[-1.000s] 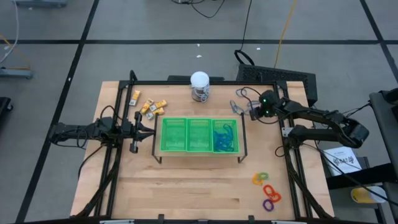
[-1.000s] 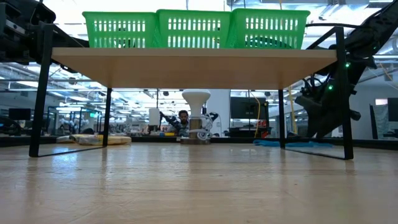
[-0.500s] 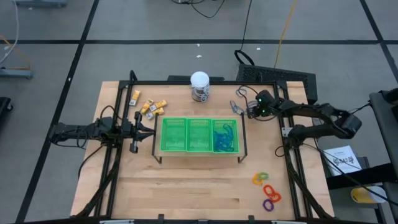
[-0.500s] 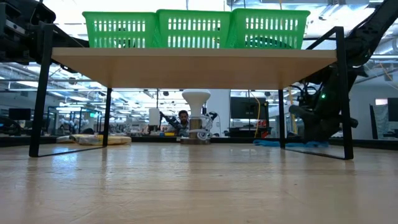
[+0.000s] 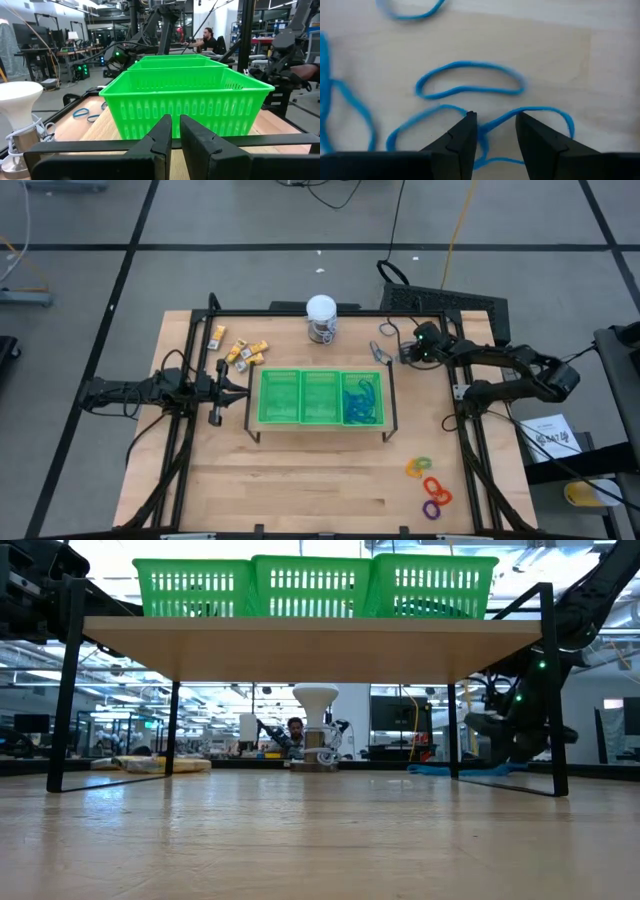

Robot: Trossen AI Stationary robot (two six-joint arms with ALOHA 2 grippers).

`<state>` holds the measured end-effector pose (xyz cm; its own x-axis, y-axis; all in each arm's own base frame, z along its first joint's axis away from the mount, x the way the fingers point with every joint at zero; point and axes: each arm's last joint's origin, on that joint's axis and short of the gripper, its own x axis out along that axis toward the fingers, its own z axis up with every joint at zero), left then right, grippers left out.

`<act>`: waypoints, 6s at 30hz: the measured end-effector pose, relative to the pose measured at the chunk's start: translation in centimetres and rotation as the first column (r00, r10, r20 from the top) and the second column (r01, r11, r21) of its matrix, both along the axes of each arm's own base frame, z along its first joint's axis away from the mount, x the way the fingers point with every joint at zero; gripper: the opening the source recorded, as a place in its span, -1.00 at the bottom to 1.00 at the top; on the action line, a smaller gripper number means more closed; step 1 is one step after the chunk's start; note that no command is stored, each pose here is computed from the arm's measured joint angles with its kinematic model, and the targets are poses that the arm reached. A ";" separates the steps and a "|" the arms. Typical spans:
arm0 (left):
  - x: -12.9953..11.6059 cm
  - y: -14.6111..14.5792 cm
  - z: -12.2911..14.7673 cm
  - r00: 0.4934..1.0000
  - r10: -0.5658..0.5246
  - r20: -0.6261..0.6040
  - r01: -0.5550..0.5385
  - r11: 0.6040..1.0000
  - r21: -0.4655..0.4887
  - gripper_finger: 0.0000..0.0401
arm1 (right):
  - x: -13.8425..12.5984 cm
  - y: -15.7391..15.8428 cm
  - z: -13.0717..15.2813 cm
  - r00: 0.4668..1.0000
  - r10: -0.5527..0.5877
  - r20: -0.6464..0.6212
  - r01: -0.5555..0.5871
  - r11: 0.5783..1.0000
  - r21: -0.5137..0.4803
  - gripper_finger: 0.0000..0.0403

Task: Pick & Place Office Desk Supplies
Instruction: Put the blue rubber band into the right green bin on the shelf

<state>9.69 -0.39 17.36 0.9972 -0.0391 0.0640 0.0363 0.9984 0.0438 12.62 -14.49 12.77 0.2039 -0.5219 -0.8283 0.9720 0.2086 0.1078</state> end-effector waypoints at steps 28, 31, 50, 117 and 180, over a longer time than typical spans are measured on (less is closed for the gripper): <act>0.0 0.0 0.0 1.000 0.000 0.000 0.000 1.000 0.000 -0.78 | -0.3 -0.5 -0.2 0.997 -0.004 0.082 0.006 1.000 -0.028 -0.72; 0.0 0.0 0.0 1.000 0.000 0.000 0.000 1.000 0.000 -0.78 | -0.3 -0.5 -0.2 0.996 0.006 0.094 -0.005 1.000 -0.014 -0.61; 0.0 0.0 0.0 1.000 0.000 0.001 0.000 1.000 0.000 -0.78 | -0.4 -0.1 -0.4 0.996 0.000 0.094 -0.004 0.999 0.043 -0.28; 0.0 0.0 0.0 1.000 0.000 0.000 0.000 1.000 0.000 -0.78 | 4.2 9.9 16.0 0.469 0.800 0.375 -0.372 0.564 -0.737 -1.00; 0.0 0.0 0.0 1.000 0.000 0.001 0.000 1.000 0.000 -0.78 | 1.7 6.4 13.6 0.974 0.219 0.054 -0.144 0.789 -0.597 -0.34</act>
<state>9.69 -0.39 17.37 0.9971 -0.0392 0.0645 0.0364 0.9984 0.0438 14.28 -8.11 26.33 0.4173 -0.8427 -0.3402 0.8983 0.4392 0.0141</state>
